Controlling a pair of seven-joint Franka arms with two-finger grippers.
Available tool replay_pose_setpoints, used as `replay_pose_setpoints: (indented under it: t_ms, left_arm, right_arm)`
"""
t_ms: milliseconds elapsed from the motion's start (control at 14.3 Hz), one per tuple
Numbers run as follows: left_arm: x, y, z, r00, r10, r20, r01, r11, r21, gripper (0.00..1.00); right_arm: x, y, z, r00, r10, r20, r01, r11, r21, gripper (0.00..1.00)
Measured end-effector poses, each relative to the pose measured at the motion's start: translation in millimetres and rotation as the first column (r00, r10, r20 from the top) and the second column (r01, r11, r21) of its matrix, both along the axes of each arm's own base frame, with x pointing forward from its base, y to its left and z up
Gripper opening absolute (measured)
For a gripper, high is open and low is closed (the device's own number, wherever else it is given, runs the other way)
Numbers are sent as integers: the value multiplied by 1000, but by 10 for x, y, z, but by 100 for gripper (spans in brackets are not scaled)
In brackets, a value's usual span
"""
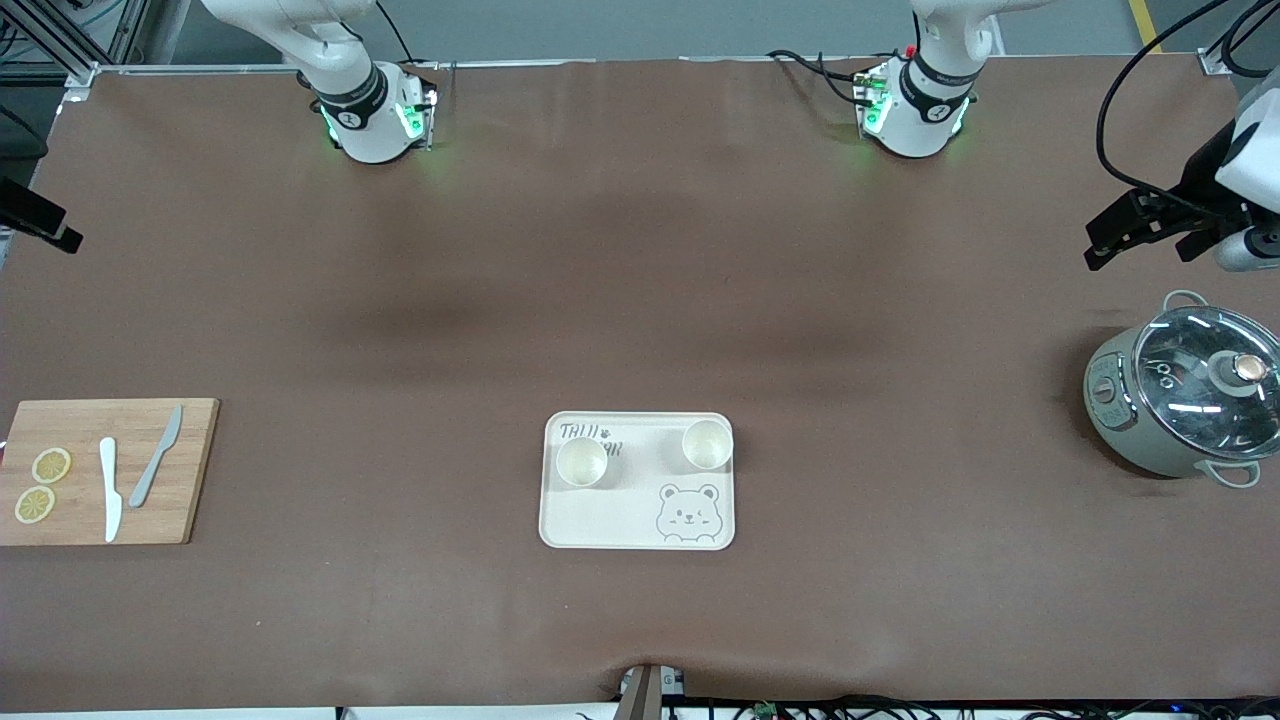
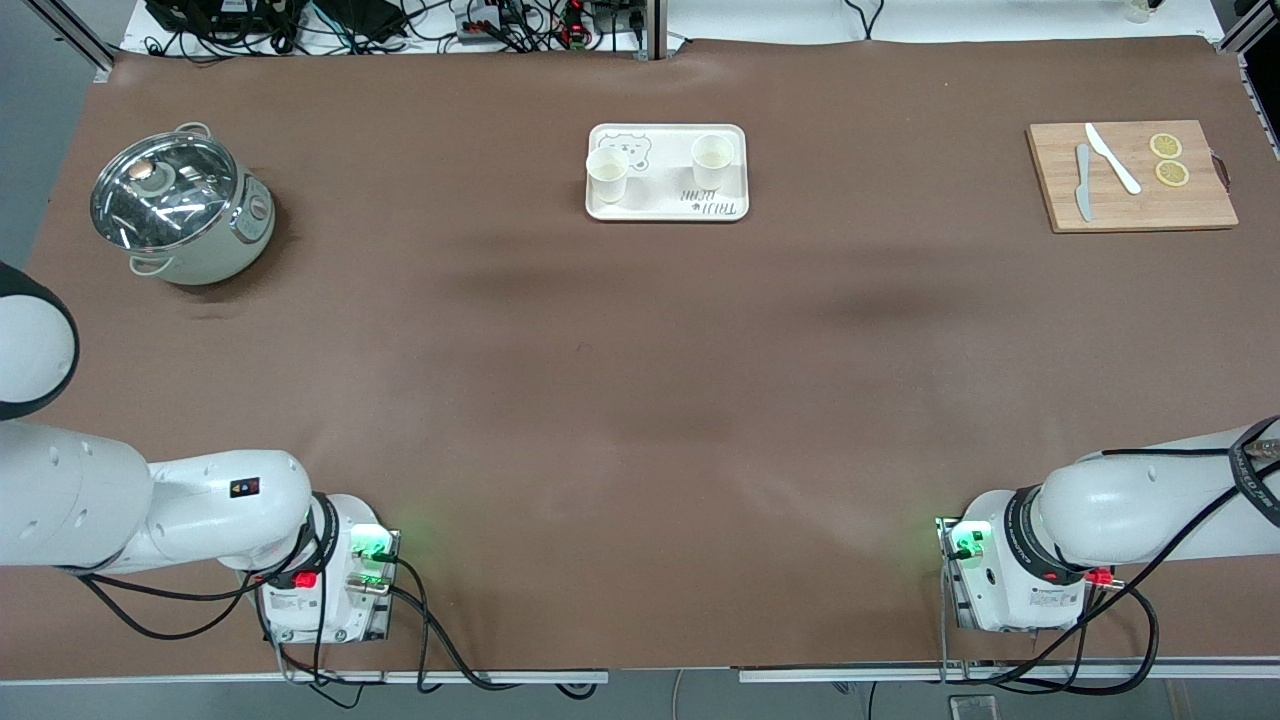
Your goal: Place white IKEA cup upright on tray with both arms
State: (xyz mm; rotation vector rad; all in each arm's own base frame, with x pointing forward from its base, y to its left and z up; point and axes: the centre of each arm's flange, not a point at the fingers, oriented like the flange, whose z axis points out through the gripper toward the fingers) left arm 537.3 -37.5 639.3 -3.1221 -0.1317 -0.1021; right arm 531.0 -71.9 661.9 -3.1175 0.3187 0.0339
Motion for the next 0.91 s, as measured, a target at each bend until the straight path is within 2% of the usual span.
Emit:
replay_pose_setpoints:
  t_ms: [421, 911]
  left_arm:
    - [13, 5, -14, 1000, 0, -2, 0, 1000, -1, 100]
    - [26, 7, -37, 1000, 0, -7, 0, 1000, -2, 100]
  right_arm:
    - [-14, 88, -11, 1000, 9, -21, -9, 1000, 2, 100]
    - [-21, 86, 11, 1000, 9, -20, -9, 1000, 2, 100]
